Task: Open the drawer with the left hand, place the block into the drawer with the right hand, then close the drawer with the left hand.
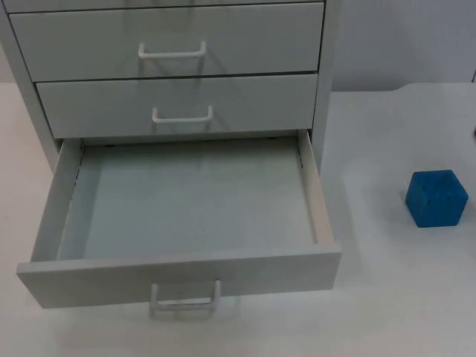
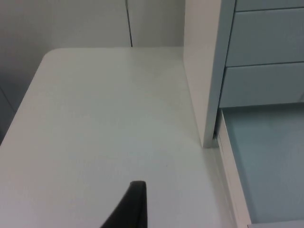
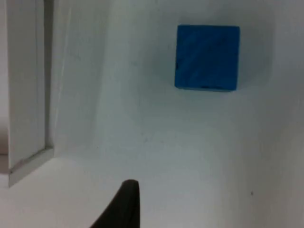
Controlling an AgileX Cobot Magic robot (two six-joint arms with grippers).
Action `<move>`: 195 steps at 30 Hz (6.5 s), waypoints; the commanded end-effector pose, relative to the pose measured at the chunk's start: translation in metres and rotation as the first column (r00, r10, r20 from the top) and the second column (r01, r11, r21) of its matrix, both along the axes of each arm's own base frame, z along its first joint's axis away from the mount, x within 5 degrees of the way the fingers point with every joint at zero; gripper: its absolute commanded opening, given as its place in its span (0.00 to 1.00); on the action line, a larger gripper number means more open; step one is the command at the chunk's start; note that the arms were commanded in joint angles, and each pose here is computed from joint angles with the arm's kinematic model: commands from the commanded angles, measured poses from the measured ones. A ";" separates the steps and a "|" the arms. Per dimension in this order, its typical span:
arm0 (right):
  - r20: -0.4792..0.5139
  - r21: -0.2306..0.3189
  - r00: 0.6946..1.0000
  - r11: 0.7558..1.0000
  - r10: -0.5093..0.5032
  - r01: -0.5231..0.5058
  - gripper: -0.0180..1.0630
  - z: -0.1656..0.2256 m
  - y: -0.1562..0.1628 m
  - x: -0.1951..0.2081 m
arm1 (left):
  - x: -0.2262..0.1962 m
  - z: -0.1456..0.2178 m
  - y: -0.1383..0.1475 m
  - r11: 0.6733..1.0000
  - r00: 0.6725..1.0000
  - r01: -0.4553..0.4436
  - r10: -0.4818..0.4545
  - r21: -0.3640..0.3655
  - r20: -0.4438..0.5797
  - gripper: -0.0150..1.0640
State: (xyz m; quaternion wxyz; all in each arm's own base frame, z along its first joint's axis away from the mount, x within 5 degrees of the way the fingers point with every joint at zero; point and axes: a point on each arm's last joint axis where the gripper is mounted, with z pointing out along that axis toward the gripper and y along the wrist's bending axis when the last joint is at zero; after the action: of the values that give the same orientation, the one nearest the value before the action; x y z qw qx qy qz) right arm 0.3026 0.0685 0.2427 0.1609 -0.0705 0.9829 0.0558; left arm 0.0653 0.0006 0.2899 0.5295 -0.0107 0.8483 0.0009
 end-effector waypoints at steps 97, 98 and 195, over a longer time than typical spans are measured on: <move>0.423 0.027 0.856 0.941 0.296 -0.338 0.01 0.000 0.192 -0.068 | -0.001 0.001 -0.001 1.000 0.999 0.000 0.001 -0.012 0.053 0.99; 0.428 0.017 0.858 0.946 0.285 -0.323 0.01 -0.002 0.194 -0.065 | -0.001 0.001 -0.001 1.000 0.999 0.000 0.001 -0.012 0.053 0.99; 0.074 -0.109 0.976 0.975 0.204 -0.195 0.72 -0.052 0.152 -0.015 | -0.001 0.001 -0.001 1.000 0.999 0.001 0.000 -0.017 0.052 0.99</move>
State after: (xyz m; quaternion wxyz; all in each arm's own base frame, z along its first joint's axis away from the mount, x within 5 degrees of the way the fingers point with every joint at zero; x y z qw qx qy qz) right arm 0.2864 0.2255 0.1861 0.1924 -0.1801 0.9645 0.0176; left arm 0.0650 0.0006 0.2917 0.5486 -0.0111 0.8360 0.0005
